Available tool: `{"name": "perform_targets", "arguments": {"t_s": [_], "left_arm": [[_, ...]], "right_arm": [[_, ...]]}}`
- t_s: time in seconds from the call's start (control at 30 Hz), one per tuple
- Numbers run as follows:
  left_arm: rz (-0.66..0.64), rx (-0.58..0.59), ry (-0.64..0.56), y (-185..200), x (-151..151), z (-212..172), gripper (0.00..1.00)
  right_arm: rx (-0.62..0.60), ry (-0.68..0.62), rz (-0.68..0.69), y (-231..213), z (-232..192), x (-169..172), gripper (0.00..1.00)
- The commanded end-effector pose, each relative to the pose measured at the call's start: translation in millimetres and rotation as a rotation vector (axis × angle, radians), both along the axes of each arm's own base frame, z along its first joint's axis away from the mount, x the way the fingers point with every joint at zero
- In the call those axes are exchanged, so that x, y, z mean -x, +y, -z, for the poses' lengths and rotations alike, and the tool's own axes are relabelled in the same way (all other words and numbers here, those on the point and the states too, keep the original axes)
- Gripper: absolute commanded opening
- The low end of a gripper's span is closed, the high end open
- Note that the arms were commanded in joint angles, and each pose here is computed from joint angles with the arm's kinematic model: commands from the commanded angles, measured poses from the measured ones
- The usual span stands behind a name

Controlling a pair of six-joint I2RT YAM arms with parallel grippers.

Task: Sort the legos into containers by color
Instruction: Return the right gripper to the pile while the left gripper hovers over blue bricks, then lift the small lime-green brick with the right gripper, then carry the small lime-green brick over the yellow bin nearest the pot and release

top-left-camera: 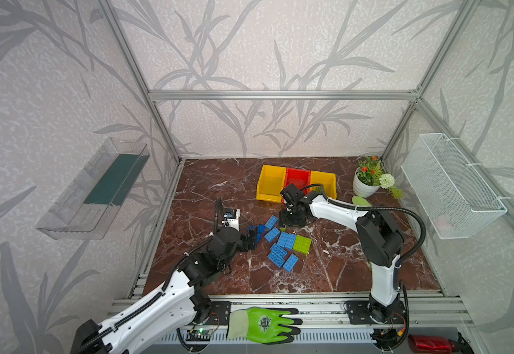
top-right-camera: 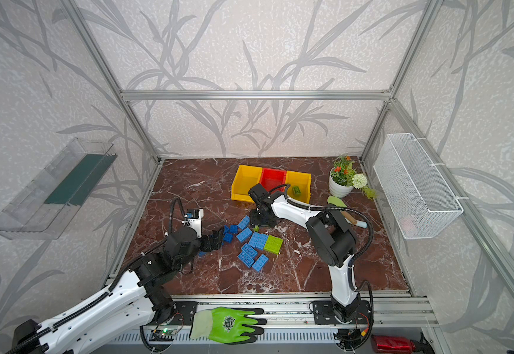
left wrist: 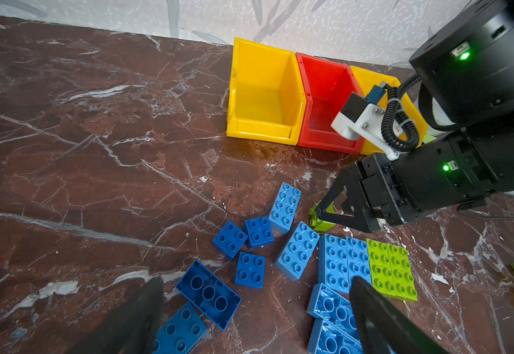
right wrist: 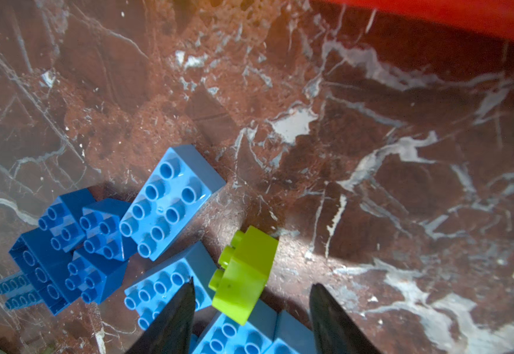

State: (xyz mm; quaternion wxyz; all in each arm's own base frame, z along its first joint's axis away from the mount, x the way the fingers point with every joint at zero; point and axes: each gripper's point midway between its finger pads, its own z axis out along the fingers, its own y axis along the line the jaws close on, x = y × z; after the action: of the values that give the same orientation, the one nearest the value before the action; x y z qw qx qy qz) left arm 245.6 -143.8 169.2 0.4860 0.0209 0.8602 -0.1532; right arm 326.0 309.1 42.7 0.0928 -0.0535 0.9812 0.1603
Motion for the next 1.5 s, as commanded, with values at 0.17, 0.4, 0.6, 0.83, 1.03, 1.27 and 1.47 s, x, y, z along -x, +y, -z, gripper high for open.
{"name": "perform_targets", "arguments": {"t_s": [0.17,0.4,0.6,0.83,1.03,1.27,1.47], "left_arm": [[-0.039,-0.027,0.009,7.9,-1.3,5.7,0.94],[-0.039,-0.035,0.007,6.8,-3.7,5.7,0.94],[-0.019,-0.038,0.008,-0.2,-7.5,3.7,0.94],[0.038,-0.036,0.009,-19.9,-17.1,-4.5,0.94],[0.115,-0.028,0.013,-48.8,-31.0,-15.2,0.94],[0.180,-0.013,0.023,-80.3,-46.3,-23.4,0.94],[0.212,-0.023,0.038,-98.1,-55.3,-24.5,0.94]], "right_arm": [[0.039,0.047,-0.002,0.8,21.4,2.4,0.48],[0.075,0.031,-0.010,-3.8,18.3,-0.9,0.34],[0.121,0.000,-0.030,-9.3,5.0,-7.2,0.26],[0.133,-0.077,0.002,-37.8,-30.2,-28.2,0.24],[0.132,-0.134,0.095,-90.5,-59.5,-60.2,0.24],[0.113,-0.175,0.207,-144.9,-73.7,-99.6,0.24],[0.118,-0.169,0.246,-165.5,-66.6,-126.2,0.24]]}}
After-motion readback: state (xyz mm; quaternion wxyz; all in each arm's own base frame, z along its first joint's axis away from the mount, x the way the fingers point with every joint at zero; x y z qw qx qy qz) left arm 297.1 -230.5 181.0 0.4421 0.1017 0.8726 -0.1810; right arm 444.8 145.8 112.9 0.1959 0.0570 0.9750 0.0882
